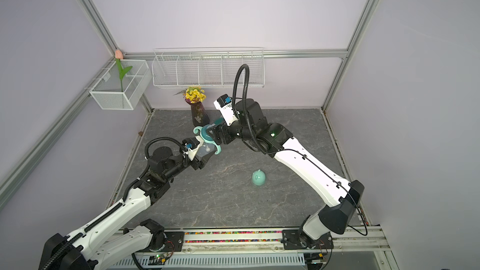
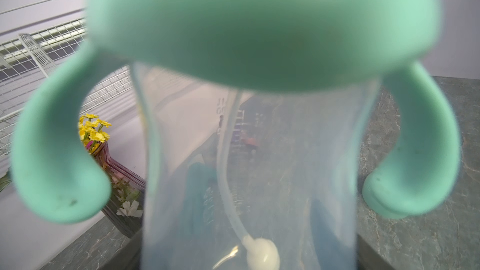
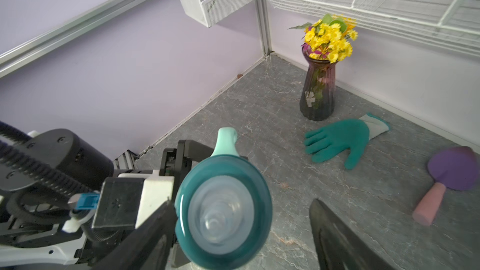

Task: Assemble the baby bottles
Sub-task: Screw the nipple onto the baby bottle.

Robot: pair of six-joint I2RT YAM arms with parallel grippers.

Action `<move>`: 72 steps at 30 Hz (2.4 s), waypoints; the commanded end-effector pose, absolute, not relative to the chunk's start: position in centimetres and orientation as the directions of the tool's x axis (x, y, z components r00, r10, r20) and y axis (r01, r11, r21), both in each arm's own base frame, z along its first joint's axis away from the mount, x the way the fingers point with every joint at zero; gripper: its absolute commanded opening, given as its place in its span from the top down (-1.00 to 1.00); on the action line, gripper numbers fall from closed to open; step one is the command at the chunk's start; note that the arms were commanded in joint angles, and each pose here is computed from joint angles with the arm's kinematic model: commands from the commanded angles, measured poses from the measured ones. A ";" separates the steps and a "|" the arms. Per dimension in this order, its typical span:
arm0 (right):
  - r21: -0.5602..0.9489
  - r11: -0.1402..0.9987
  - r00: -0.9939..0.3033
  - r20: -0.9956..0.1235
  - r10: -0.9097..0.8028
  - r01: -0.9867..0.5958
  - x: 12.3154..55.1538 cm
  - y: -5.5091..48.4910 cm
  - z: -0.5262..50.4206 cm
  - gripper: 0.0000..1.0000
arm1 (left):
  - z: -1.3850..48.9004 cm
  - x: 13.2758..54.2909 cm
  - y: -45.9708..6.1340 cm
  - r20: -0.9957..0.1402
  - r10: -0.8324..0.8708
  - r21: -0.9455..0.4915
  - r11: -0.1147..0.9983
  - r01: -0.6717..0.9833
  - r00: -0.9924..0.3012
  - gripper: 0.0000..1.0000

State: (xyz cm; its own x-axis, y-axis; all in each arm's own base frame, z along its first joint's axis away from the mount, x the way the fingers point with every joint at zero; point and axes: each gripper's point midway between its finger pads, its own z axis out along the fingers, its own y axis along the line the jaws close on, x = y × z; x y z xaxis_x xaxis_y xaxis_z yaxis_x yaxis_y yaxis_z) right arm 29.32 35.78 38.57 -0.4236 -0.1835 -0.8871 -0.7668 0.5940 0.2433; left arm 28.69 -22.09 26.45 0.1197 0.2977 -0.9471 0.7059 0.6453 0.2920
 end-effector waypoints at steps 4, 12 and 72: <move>0.263 0.576 -0.436 -0.881 -0.182 -0.774 29.0 35.0 39.2 -0.74 | 26.9 28.6 -22.3 -0.945 0.295 0.302 0.632 0.714 0.139 1.00; 0.317 0.501 -0.480 -0.845 -0.235 -0.805 28.1 37.3 37.2 -0.83 | 27.1 28.6 -22.6 -0.944 0.299 0.305 0.621 0.723 0.141 1.00; 0.278 0.532 -0.513 -0.777 -0.366 -0.800 28.5 38.1 33.3 0.29 | 26.5 27.7 -23.1 -0.945 0.279 0.306 0.581 0.754 0.168 0.43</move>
